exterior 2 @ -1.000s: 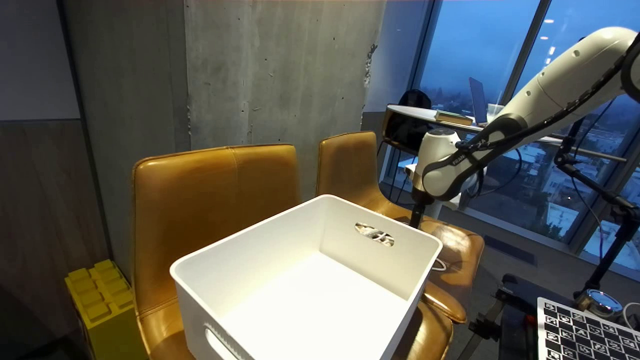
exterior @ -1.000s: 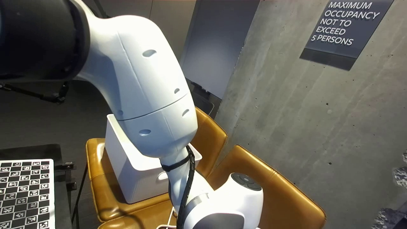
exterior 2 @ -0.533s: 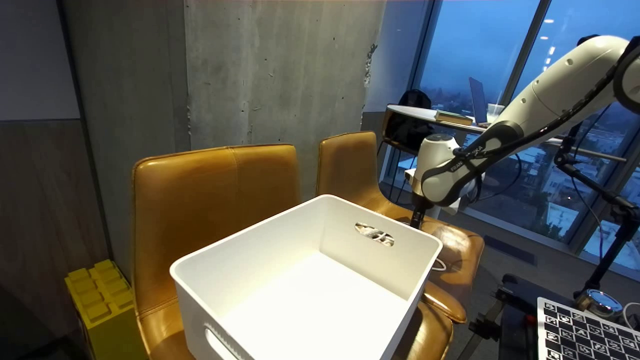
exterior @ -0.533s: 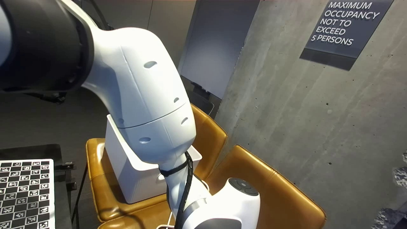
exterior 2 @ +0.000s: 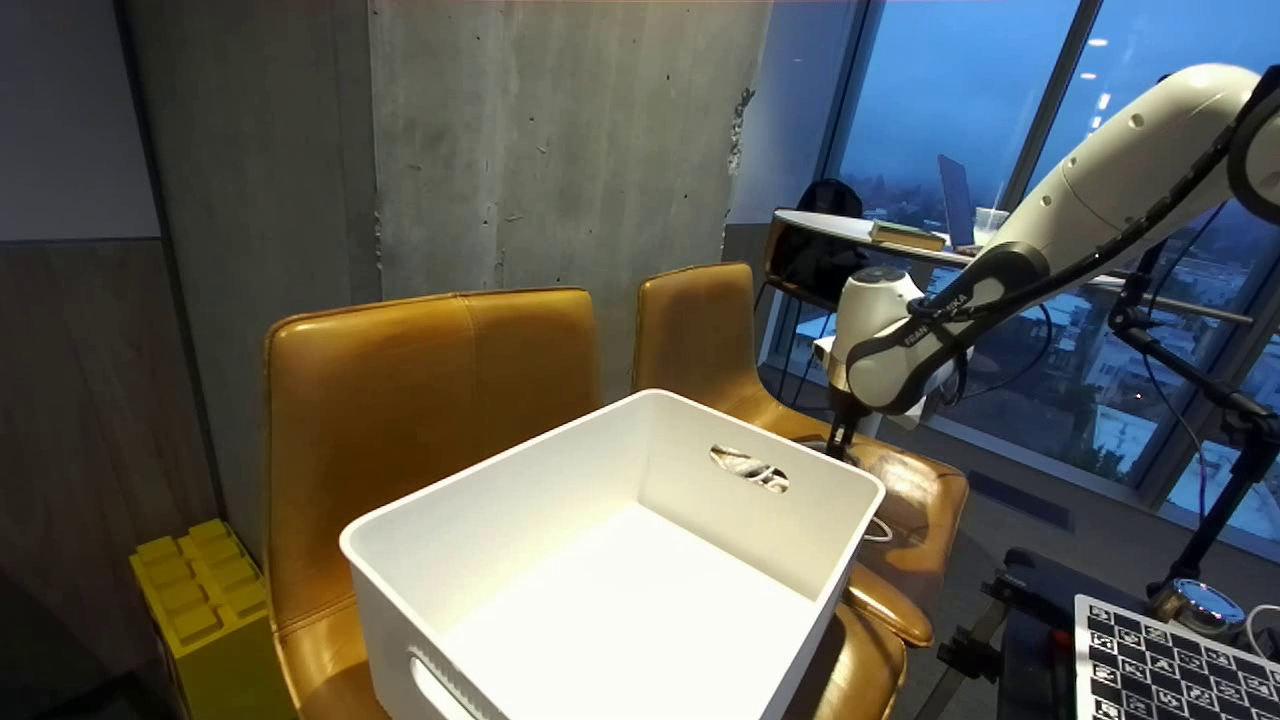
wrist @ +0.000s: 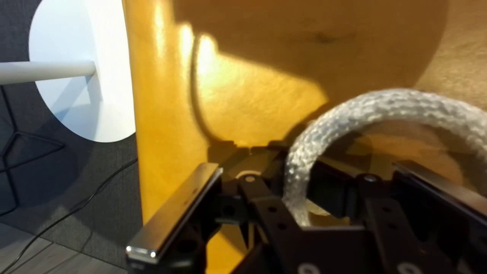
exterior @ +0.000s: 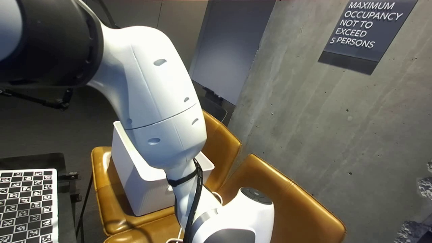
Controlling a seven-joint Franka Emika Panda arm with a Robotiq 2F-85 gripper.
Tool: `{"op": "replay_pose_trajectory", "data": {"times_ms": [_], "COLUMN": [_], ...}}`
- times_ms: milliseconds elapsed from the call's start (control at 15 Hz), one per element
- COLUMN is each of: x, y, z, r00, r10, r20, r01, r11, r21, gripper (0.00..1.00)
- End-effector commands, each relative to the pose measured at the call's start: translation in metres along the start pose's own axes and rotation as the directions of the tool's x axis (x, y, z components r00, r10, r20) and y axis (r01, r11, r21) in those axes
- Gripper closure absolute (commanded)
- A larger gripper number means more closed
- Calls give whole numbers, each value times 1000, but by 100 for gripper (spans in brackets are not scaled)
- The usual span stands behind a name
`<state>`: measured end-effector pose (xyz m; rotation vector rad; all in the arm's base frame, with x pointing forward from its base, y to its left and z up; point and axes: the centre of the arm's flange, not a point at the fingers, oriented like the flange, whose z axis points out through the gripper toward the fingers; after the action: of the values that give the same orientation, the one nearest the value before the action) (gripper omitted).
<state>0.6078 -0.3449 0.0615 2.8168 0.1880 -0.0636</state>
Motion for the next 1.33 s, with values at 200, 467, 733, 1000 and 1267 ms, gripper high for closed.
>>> {"op": "replay_pose_trajectory", "data": {"times_ms": [200, 467, 733, 1000, 1267], "x": [-29, -13, -4, -22, -42], "y": [-40, -49, -56, -69, -79], "z": [-92, -175, -269, -353, -381], "r00": [999, 999, 993, 993, 996], "r10": [-12, -21, -18, -11, -3], "r20": [35, -42, -119, -115, -87], "r01": [15, 15, -5, -14, -16], "r11": [995, 989, 981, 977, 976], "r21": [-94, -146, -192, -214, -216], "gripper": [98, 98, 98, 98, 98]}}
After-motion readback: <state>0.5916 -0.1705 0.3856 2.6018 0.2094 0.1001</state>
